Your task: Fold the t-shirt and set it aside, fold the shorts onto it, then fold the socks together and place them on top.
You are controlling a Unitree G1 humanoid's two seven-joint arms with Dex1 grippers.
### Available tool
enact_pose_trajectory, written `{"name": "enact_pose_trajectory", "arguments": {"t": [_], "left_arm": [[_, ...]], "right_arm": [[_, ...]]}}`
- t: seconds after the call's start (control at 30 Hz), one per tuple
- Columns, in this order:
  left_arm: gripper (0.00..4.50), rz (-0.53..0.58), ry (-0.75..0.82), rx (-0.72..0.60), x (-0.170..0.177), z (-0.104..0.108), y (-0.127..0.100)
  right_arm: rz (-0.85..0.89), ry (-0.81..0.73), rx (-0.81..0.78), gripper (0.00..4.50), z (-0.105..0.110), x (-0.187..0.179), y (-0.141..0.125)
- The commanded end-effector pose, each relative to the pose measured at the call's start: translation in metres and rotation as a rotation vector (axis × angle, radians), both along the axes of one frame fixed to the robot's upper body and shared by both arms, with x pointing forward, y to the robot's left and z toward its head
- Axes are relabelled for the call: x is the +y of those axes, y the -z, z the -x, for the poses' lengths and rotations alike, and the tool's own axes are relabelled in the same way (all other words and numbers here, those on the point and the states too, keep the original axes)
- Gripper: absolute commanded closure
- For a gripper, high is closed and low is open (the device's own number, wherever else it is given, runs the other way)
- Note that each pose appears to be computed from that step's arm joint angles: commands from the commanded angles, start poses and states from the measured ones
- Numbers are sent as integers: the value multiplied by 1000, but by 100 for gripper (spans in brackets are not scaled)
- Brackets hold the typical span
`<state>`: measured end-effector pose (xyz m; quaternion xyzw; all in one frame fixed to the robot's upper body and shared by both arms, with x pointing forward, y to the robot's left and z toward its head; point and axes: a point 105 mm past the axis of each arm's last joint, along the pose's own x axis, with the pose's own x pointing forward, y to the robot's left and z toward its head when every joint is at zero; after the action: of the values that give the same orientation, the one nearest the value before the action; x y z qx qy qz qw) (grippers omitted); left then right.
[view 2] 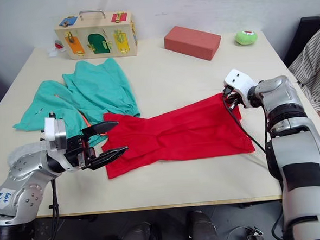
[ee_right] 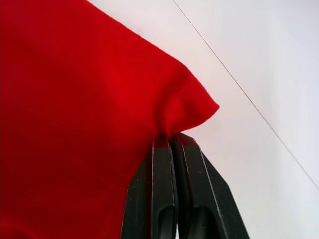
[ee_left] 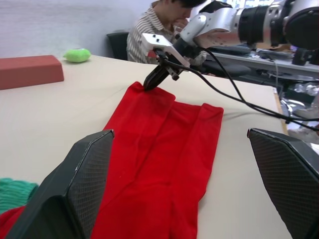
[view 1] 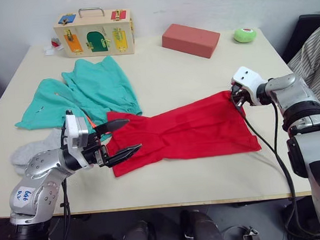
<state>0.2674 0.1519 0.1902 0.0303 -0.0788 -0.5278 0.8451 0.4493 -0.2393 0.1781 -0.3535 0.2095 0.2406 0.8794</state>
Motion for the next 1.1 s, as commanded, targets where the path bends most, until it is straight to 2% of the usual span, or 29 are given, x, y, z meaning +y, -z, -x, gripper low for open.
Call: {"name": "enact_pose_trajectory", "arguments": {"t": [0.03, 0.1, 0.13, 0.2, 0.3, 0.43, 0.57, 0.7, 0.8, 0.97, 1.1], "left_arm": [[0, -34, -27, -37, 1, -10, 3], [0, -62, -34, -40, 3, -16, 7], [0, -82, -46, -38, 6, -22, 8], [0, -125, -81, -11, 16, -35, 11], [0, -188, -108, 1, 32, -48, 12], [0, -260, -102, 5, 47, -62, 9], [0, -351, -82, 15, 53, -84, 4], [0, -376, -71, 60, 54, -104, 2], [0, -377, -103, 93, 56, -122, -1], [0, -338, -123, 138, 59, -133, -2], [0, -332, -84, 197, 48, -136, 11]], "right_arm": [[-19, -17, -66, 449, -5, 8, -7], [-53, -21, -80, 449, -5, 9, -7], [-82, -28, -80, 429, -3, 6, -10], [-139, -19, -97, 382, 2, -7, -22], [-264, -33, -64, 284, 16, -23, -35], [-482, -54, 57, 143, 49, -31, -43], [-727, 8, 215, 9, 105, -16, -42], [-780, 116, 332, 4, 151, -9, -20], [-816, 217, 369, 4, 174, -10, -1], [-849, 252, 364, 4, 192, -7, 16], [-890, 313, 363, 4, 203, -2, 38]]}}
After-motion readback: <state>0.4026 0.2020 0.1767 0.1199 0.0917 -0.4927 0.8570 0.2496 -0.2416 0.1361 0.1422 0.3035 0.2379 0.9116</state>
